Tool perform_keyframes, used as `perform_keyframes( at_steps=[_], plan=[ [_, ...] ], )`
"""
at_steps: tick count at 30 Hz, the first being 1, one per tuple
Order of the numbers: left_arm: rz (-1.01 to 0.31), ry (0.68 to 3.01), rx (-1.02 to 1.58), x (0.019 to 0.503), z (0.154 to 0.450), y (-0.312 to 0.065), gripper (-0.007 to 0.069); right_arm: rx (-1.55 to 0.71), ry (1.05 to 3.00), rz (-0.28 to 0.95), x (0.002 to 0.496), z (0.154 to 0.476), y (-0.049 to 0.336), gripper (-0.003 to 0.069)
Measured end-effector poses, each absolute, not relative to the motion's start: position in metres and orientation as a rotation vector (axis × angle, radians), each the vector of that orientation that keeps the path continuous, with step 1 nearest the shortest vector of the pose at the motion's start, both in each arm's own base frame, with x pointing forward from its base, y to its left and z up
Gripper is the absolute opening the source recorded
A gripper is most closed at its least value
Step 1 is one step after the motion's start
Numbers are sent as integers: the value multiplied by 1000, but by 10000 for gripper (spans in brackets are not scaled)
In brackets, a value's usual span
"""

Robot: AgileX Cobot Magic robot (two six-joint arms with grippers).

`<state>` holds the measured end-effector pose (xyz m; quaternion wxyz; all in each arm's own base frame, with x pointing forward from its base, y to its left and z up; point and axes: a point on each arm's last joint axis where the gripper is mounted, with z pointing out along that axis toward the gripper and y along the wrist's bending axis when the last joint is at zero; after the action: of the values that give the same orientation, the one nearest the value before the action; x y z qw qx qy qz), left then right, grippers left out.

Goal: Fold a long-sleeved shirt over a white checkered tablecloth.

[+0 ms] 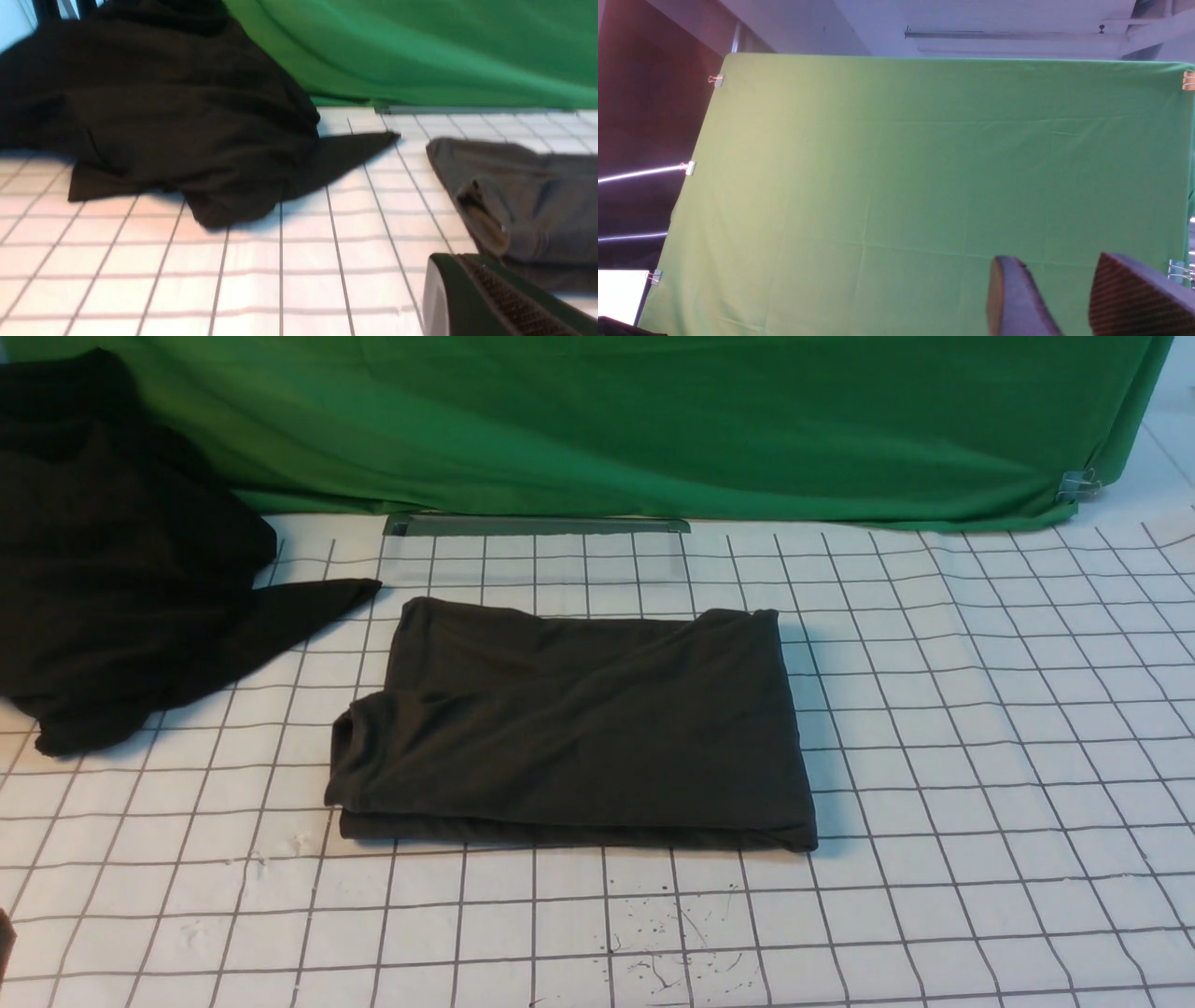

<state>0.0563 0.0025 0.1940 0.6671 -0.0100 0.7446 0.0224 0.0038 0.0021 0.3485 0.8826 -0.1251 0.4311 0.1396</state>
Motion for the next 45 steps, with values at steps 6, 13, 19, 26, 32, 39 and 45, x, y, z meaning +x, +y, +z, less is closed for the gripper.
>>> perform_keyframes(
  at_steps=[6,13,19,26,32,39,45],
  plan=[
    [46,1717,-24,56,190,2,1,-260,898,291,4,348,2,241],
    [46,1718,-24,56,190,2,1,-260,898,291,4,348,2,241],
    [47,1718,-23,56,190,2,1,-260,898,291,4,348,2,241],
    [48,1718,-22,56,190,2,1,-260,898,291,4,348,2,241],
    [48,1718,-22,56,190,2,1,-261,902,290,4,348,2,241],
    [48,1718,-22,56,190,2,1,-315,1132,286,16,325,8,241],
    [48,1718,-22,56,190,2,1,-355,1370,294,35,276,16,241]
  ],
)
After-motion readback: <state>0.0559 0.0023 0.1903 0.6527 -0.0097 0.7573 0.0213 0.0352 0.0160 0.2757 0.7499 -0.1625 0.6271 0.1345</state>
